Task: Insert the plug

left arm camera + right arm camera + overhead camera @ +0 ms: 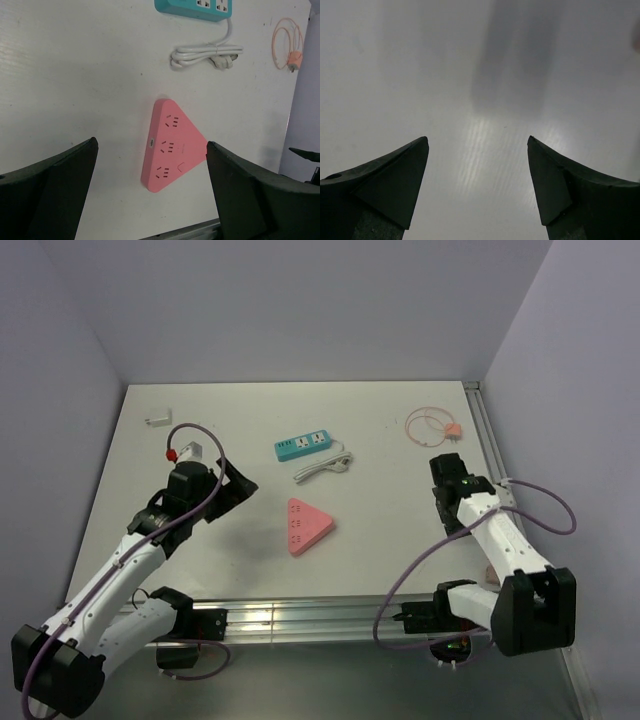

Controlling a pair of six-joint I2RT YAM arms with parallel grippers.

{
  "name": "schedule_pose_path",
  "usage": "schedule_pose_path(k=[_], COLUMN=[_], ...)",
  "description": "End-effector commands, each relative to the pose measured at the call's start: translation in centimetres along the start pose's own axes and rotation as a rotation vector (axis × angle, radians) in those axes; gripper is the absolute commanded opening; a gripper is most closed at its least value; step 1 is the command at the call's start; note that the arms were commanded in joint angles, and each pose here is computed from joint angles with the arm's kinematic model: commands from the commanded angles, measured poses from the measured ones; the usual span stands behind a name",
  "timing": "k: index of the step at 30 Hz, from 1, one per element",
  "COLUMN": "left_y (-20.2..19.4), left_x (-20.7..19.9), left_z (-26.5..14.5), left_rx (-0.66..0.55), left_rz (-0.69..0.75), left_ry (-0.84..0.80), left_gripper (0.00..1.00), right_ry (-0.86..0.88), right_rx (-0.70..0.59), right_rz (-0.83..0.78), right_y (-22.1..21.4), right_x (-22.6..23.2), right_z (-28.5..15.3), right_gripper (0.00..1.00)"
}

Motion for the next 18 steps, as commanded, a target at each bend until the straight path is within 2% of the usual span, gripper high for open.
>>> schedule_pose_path(k=[1,5,7,15,18], left_y=[1.1,1.4,1.6,1.2,1.0], left_x=[-1.2,-1.8,-2.0,-2.1,-2.2], left_z=[-0.4,-0.5,-0.5,0.0,0.4], left_rx=[-0.027,-0.008,-0.005,0.026,0.036], left_rz=[0.036,0.061,0.068,0.06,0.06], left_ry=[-0.086,-0.118,-0.133,-0.162,-0.168], left_gripper=[0.95,0.95,0.95,0.94,0.94], right_ry=[-0.248,-0.451,-0.507,-0.439,-0.424], right_rx=[-0.166,-0.206,-0.219,-0.232,-0.267], right_rz=[0.144,0.152,0.157,0.282,0.282], right_y=[2.1,2.8,2.8,4.5,5.6], right_x=[-1.2,-2.0,-2.5,-5.6,-6.1], right_z=[0.9,2.8,3.5,4.3,4.5], right_gripper=[0.86,0.84,0.8,0.82,0.92])
Point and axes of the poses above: each gripper's point midway between its finger pads, its own z axis out along the fingers, its own x axis along the line the jaws close on, y = z × x, the point moved 10 cm from there along -z, back along the fingers, and after that the axes turned 15 degrees about z, right-handed, at the moved point
